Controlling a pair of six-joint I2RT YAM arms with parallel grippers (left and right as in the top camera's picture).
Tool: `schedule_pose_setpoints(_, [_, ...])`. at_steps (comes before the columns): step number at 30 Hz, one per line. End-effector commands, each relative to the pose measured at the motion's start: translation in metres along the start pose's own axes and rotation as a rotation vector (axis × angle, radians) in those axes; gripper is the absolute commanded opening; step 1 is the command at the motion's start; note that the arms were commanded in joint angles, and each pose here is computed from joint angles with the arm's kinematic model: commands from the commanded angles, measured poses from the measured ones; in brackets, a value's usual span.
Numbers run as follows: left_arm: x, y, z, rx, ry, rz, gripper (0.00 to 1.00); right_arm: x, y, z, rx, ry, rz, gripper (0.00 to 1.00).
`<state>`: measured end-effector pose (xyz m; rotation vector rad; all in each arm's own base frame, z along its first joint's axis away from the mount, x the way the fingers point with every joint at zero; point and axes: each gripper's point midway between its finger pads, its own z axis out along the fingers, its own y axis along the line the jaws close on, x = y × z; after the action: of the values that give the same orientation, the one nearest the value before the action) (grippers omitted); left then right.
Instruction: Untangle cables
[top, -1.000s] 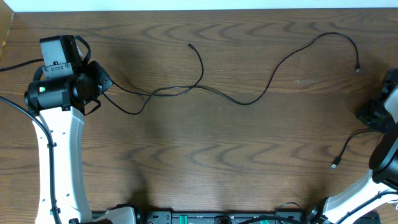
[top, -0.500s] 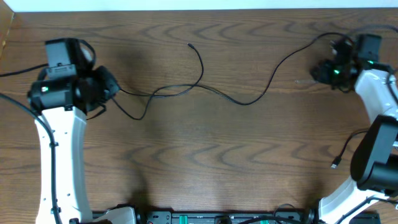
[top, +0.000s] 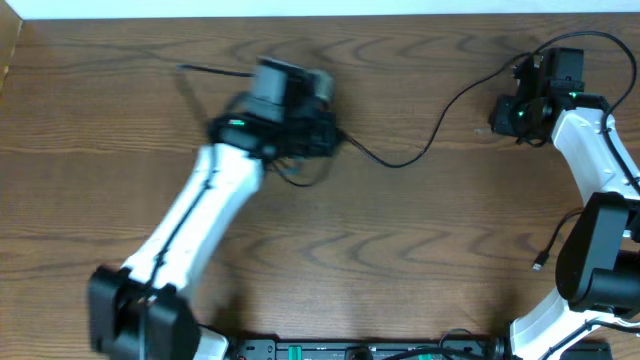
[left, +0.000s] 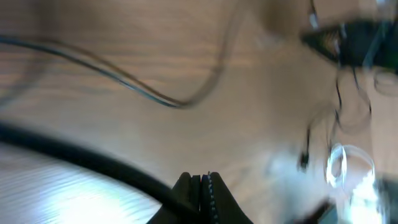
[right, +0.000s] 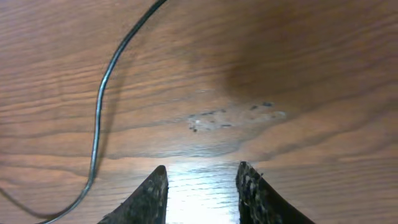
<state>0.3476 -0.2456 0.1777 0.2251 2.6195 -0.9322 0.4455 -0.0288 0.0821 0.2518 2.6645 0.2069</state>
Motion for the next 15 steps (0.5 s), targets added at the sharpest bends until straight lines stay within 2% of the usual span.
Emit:
schedule_pose_setpoints(1, [0.014,-0.008,0.016,0.011,0.052,0.06,0.33,-0.004,-0.002,-0.004,0.012,-0.015,0.013,0.39])
schedule_pose_setpoints(5, [0.013,0.0,0.016,-0.031,0.042,0.055,0.55,-0.003,0.013,-0.004,-0.063,-0.008,-0.034,0.42])
schedule_pose_setpoints(8, [0.01,0.002,0.013,-0.034,0.033,0.05,0.64,-0.005,0.019,-0.005,-0.095,-0.015,-0.034,0.42])
schedule_pose_setpoints(12, [0.008,0.001,0.012,-0.03,0.024,0.049,0.66,-0.008,0.037,-0.007,-0.201,-0.028,-0.043,0.45])
schedule_pose_setpoints(15, [0.01,-0.01,0.012,0.036,0.038,0.035,0.7,-0.014,0.051,-0.009,-0.253,-0.053,-0.063,0.54])
